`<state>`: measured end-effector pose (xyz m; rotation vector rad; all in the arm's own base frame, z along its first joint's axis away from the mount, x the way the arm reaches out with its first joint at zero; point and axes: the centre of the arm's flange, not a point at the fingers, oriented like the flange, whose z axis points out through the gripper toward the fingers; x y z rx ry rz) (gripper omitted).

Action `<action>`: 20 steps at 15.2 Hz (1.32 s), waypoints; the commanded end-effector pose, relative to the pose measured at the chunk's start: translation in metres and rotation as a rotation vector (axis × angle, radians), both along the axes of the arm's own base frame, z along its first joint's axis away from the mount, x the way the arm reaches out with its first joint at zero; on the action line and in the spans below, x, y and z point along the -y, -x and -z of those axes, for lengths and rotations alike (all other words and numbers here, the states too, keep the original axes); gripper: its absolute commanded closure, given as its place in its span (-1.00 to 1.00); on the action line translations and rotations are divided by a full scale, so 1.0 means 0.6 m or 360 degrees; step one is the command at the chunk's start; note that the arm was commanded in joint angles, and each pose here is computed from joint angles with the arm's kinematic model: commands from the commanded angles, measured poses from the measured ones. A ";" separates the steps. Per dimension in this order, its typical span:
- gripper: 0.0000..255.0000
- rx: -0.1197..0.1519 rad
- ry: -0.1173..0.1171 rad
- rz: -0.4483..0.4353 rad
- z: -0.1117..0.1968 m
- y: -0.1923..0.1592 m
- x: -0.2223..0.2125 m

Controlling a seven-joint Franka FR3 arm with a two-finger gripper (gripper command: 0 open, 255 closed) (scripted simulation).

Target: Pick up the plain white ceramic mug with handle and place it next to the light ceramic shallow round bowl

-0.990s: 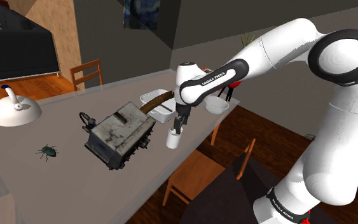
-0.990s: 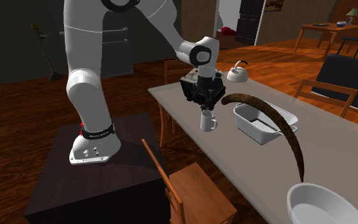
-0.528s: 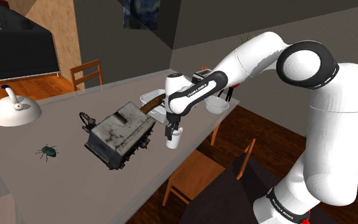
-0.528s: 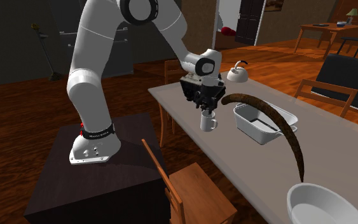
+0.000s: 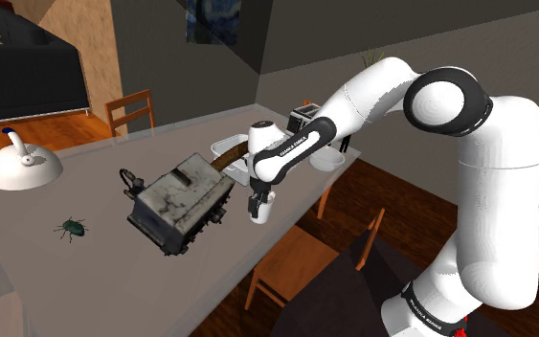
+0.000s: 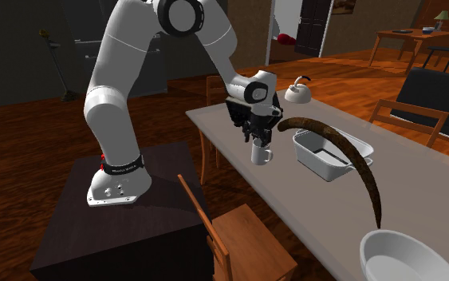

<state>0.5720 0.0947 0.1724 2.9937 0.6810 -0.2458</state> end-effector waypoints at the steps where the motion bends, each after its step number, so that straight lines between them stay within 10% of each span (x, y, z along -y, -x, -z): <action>1: -1.00 0.0001 0.0000 0.0000 0.001 0.000 0.000; 5: -1.00 0.0000 0.0000 0.0000 0.001 0.000 0.000; 6: 1.00 0.0000 0.0000 0.0000 0.001 0.000 0.000; 20: 1.00 0.0001 0.0000 0.0000 -0.043 0.000 0.000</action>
